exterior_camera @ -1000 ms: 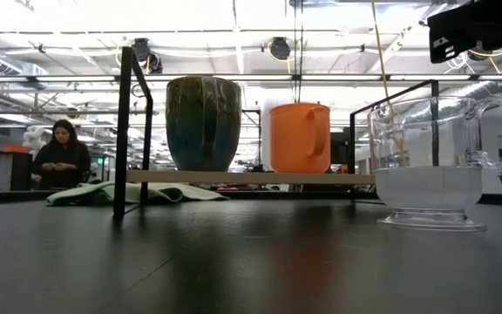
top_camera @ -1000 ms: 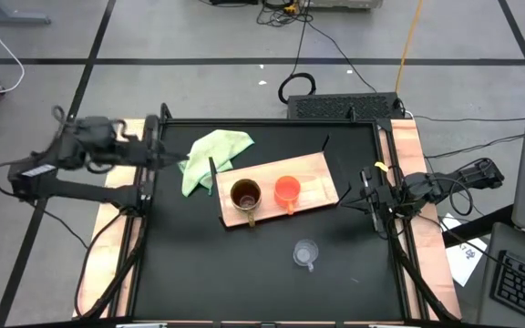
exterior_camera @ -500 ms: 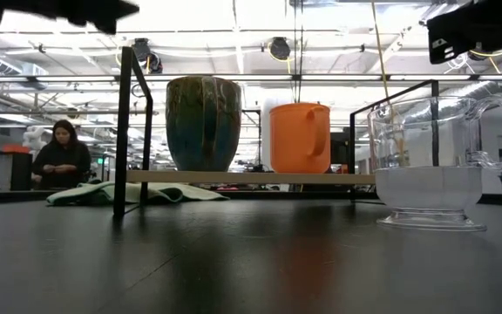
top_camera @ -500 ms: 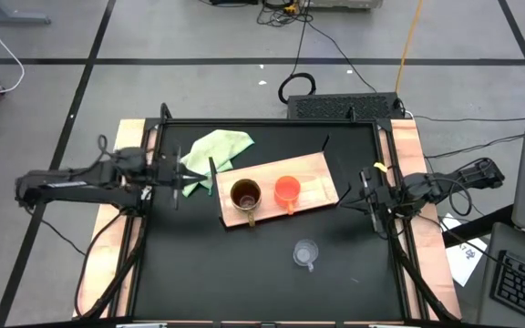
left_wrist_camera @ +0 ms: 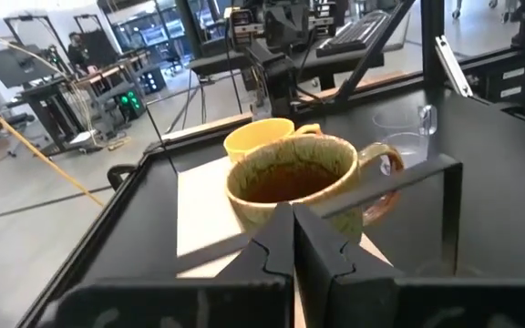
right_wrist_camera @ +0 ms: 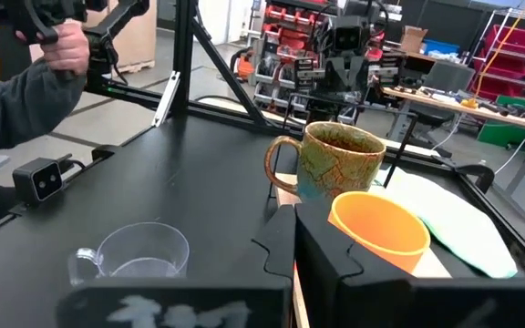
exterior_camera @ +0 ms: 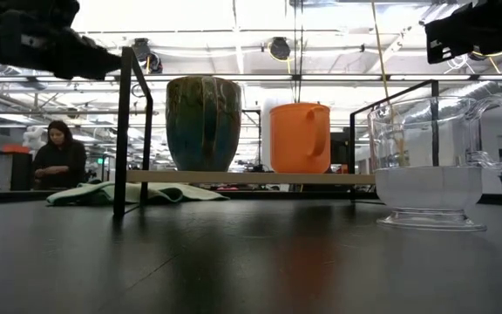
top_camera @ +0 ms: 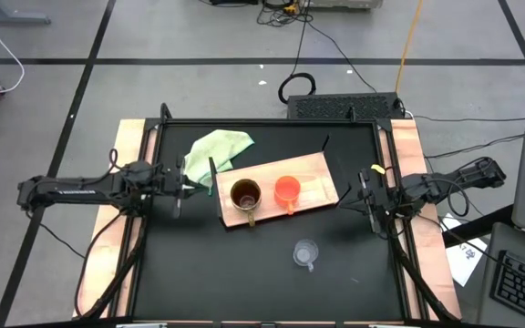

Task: Stack small to large cups/mugs on shelf
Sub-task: Put the transparent mug on the shelf

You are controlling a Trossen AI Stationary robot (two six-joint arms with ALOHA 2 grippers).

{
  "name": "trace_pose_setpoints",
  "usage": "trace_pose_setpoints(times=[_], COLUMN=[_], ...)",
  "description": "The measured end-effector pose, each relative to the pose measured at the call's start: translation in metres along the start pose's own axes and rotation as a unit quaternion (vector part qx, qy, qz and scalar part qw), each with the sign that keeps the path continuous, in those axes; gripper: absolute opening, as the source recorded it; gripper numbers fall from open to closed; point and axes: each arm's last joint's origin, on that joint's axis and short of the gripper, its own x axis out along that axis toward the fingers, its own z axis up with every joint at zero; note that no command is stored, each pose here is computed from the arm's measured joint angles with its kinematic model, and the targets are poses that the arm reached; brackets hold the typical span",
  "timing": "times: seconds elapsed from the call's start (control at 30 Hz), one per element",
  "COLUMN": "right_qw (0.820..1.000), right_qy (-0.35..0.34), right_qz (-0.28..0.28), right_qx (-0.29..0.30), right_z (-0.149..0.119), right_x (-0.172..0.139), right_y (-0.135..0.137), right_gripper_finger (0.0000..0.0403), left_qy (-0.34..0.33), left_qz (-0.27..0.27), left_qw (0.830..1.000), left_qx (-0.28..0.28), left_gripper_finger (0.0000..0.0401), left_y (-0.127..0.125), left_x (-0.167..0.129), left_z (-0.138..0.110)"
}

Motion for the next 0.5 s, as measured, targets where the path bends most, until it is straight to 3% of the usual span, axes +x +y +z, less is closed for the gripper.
trace_pose_setpoints(times=[0.5], right_qw=[0.999], right_qy=[0.003], right_qz=[0.001], right_qx=[-0.039], right_z=[0.0], right_x=[0.001], right_y=[0.0], right_gripper_finger=[0.0], left_qy=[-0.011], left_qz=[-0.053], left_qw=[0.998], left_qx=[-0.039], left_gripper_finger=[0.0], left_y=[-0.015], left_x=[-0.014], left_z=[-0.024])
